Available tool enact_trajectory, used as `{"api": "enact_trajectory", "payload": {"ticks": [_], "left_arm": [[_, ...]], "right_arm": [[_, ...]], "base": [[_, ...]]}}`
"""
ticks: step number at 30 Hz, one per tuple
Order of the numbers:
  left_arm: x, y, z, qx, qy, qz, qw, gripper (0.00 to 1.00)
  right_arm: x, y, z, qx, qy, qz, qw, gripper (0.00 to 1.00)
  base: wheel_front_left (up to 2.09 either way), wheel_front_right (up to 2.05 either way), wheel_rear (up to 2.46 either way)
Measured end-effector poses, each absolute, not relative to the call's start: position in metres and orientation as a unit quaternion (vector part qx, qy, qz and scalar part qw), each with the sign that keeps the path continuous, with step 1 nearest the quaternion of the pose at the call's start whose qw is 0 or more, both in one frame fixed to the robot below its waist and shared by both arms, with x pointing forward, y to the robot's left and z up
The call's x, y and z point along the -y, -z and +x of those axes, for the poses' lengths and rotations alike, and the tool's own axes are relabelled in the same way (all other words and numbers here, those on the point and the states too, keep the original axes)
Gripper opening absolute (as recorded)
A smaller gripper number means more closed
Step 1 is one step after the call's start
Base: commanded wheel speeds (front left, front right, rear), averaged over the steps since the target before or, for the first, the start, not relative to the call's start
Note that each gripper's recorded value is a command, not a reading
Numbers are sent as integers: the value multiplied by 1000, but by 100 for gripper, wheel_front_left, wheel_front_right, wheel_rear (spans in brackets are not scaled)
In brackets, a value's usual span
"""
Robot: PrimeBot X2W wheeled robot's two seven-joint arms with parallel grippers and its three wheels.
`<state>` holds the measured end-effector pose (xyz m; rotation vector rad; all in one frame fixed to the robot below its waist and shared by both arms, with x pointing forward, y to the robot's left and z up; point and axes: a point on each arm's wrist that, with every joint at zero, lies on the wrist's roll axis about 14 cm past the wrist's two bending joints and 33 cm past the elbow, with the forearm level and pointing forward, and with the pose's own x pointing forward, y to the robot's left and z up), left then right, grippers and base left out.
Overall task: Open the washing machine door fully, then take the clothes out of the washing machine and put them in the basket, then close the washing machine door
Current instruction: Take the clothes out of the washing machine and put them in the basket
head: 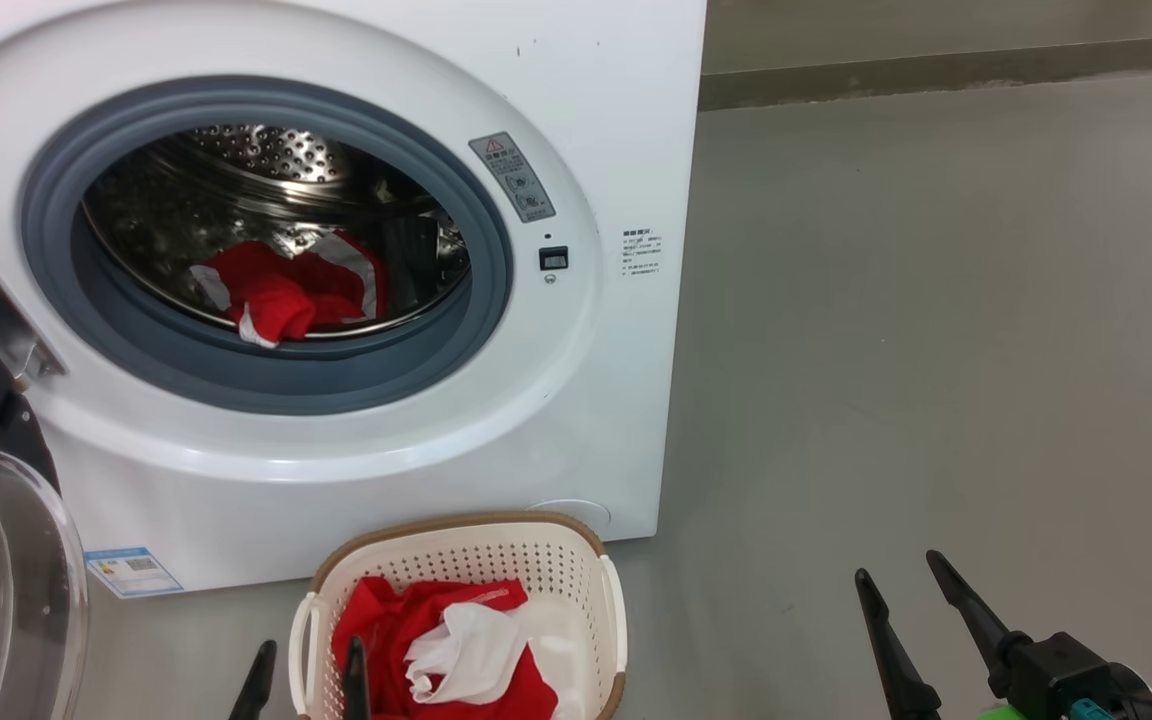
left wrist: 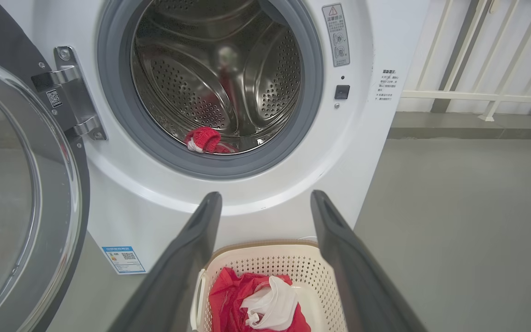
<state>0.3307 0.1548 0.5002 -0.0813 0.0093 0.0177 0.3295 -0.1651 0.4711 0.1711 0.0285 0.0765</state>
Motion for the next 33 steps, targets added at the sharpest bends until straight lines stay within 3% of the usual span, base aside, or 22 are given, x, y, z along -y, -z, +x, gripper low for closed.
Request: {"api": "enact_trajectory", "payload": {"ticks": [15, 33], "left_arm": [[-157, -489, 335, -22, -12, -36, 999, 100], [-127, -447, 441, -79, 40, -30, 996, 100]], "right_arm": [[164, -465, 333, -24, -39, 85, 995, 100], [167, -452, 383, -40, -42, 78, 995, 100]], "base": [[0, 0, 0], [0, 0, 0]]}}
